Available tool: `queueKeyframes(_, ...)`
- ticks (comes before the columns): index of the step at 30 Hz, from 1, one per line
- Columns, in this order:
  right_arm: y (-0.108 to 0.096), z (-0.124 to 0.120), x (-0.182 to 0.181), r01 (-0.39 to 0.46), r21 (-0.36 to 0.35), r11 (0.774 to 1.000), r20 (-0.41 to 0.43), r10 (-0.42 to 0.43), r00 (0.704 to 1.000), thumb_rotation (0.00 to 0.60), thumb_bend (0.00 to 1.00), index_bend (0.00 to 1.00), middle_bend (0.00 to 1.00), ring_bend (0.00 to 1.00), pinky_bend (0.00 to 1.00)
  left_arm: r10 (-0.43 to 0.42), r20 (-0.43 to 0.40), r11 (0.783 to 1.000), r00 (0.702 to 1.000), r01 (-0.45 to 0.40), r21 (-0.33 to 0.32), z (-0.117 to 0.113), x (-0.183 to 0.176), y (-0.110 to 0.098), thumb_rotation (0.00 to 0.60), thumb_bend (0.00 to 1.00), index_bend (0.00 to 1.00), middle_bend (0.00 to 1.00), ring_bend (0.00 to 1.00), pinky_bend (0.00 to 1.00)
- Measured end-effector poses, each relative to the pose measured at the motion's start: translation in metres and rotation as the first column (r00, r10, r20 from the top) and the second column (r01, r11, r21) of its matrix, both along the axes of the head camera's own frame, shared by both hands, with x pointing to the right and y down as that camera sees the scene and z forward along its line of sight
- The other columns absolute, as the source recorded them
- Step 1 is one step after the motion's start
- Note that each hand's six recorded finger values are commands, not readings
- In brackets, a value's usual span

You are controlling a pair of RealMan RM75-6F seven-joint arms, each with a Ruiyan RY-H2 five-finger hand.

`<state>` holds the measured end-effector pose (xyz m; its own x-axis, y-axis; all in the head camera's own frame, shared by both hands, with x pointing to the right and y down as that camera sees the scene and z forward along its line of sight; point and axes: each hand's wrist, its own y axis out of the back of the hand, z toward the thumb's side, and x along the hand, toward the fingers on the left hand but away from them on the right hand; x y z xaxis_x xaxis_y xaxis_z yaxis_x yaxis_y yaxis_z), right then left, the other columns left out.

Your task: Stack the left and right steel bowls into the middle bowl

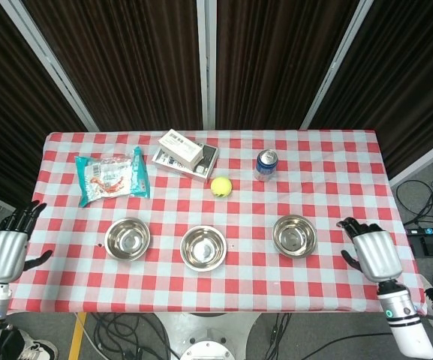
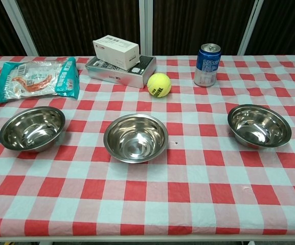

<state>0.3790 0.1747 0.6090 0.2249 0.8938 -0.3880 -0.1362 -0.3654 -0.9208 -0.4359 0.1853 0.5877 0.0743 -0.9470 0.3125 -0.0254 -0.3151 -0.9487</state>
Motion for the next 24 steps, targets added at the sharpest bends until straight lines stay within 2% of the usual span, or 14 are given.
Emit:
queueKeyframes(5, 0.006, 0.025, -0.018, 0.053, -0.039, 0.998, -0.002, -0.053, 0.999, 0.6, 0.17, 0.46, 0.44, 0.7, 0.68, 0.02, -0.009, 1.0, 1.0, -0.019, 0.019, -0.004, 0.001, 0.002, 0.6, 0.03, 0.16, 0.21, 0.16, 0.3)
queueKeyframes(12, 0.015, 0.063, -0.041, 0.101, -0.13, 0.986, -0.007, -0.103, 0.995, 0.6, 0.17, 0.46, 0.44, 0.7, 0.68, 0.022, -0.02, 0.999, 1.0, -0.021, 0.027, -0.01, -0.001, 0.003, 0.6, 0.03, 0.16, 0.21, 0.16, 0.3)
queueKeyframes(24, 0.015, 0.081, -0.055, 0.125, -0.173, 0.977, -0.031, -0.132, 0.991, 0.6, 0.18, 0.46, 0.45, 0.7, 0.68, 0.006, -0.028, 1.0, 1.0, -0.006, 0.018, -0.007, -0.008, 0.004, 0.6, 0.03, 0.16, 0.21, 0.16, 0.31)
